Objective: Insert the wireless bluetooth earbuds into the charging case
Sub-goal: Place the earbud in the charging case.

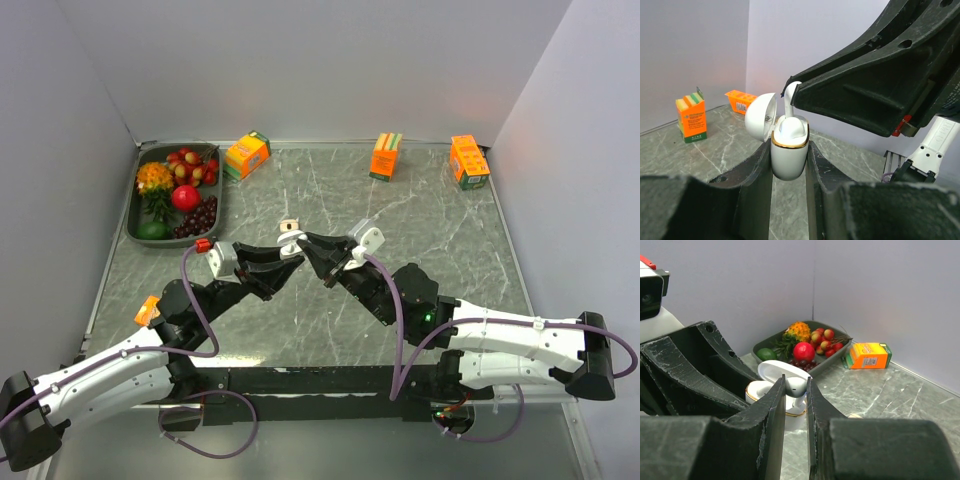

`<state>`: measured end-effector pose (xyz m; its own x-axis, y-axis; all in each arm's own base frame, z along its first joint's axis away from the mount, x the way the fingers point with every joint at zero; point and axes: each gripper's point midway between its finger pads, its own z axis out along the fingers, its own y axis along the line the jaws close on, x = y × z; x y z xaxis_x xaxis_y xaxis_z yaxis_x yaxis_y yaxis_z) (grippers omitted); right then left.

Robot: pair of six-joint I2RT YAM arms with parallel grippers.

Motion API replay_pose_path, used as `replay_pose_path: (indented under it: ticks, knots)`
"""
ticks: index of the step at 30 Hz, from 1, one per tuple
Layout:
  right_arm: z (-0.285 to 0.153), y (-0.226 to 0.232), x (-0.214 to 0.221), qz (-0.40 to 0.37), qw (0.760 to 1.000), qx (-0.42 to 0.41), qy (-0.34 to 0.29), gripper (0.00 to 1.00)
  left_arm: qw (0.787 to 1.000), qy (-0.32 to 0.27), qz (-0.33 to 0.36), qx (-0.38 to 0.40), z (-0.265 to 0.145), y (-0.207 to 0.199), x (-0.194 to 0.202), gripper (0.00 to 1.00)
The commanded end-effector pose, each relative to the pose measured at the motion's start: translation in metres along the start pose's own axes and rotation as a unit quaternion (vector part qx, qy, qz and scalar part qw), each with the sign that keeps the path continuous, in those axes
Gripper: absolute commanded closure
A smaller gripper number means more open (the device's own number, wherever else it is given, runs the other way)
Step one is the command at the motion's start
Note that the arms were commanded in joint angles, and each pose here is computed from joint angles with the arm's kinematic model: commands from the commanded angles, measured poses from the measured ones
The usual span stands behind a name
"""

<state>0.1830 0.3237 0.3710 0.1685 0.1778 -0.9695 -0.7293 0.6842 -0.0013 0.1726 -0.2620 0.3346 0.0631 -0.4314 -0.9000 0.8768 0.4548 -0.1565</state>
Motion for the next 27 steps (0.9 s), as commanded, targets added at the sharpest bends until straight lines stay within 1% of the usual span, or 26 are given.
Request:
replay_pose_path:
  ticks: [1, 8, 9, 12, 14, 16, 19, 20, 22, 23, 27]
  knots:
    - [-0.002, -0.004, -0.015, 0.003, 1.0, 0.008, -0.017, 1.0, 0.999, -0.034, 0.005, 0.01, 0.0, -0.005, -0.019, 0.99]
    - [-0.002, -0.004, -0.009, 0.005, 1.0, 0.011, -0.004, 1.0, 0.999, -0.035, 0.008, 0.009, 0.001, -0.005, -0.021, 0.99]
    - [-0.002, -0.004, -0.008, 0.005, 1.0, 0.012, 0.0, 0.89, 0.999, -0.035, 0.008, 0.009, 0.001, -0.005, -0.02, 0.99]
    - [-0.002, -0.005, -0.01, 0.005, 1.0, 0.014, 0.0, 0.79, 0.999, -0.034, 0.006, 0.01, 0.002, -0.005, -0.02, 0.99]
    - [-0.001, -0.004, -0.011, 0.002, 1.0, 0.012, 0.0, 0.79, 0.999, -0.035, 0.006, 0.009, 0.002, -0.005, -0.02, 0.99]
    - [0.0, -0.004, -0.011, 0.002, 1.0, 0.011, 0.002, 0.76, 0.999, -0.035, 0.005, 0.009, 0.002, -0.005, -0.02, 0.99]
    - [0.0, -0.004, -0.012, 0.002, 1.0, 0.011, 0.002, 0.7, 0.999, -0.034, 0.006, 0.006, 0.002, -0.004, -0.019, 0.99]
    - [0.0, -0.003, -0.013, 0.004, 1.0, 0.01, 0.002, 0.66, 0.999, -0.035, 0.006, 0.006, 0.002, -0.004, -0.02, 0.99]
    - [0.001, -0.004, -0.015, 0.006, 1.0, 0.011, 0.002, 0.63, 0.999, -0.034, 0.007, 0.006, 0.002, -0.004, -0.02, 0.99]
    - [0.001, -0.003, -0.016, 0.007, 1.0, 0.009, 0.003, 0.6, 0.999, -0.033, 0.007, 0.004, 0.002, -0.003, -0.019, 0.99]
    - [0.0, -0.003, -0.022, 0.011, 1.0, 0.01, -0.003, 0.55, 0.999, -0.035, 0.009, 0.002, 0.003, -0.002, -0.019, 0.99]
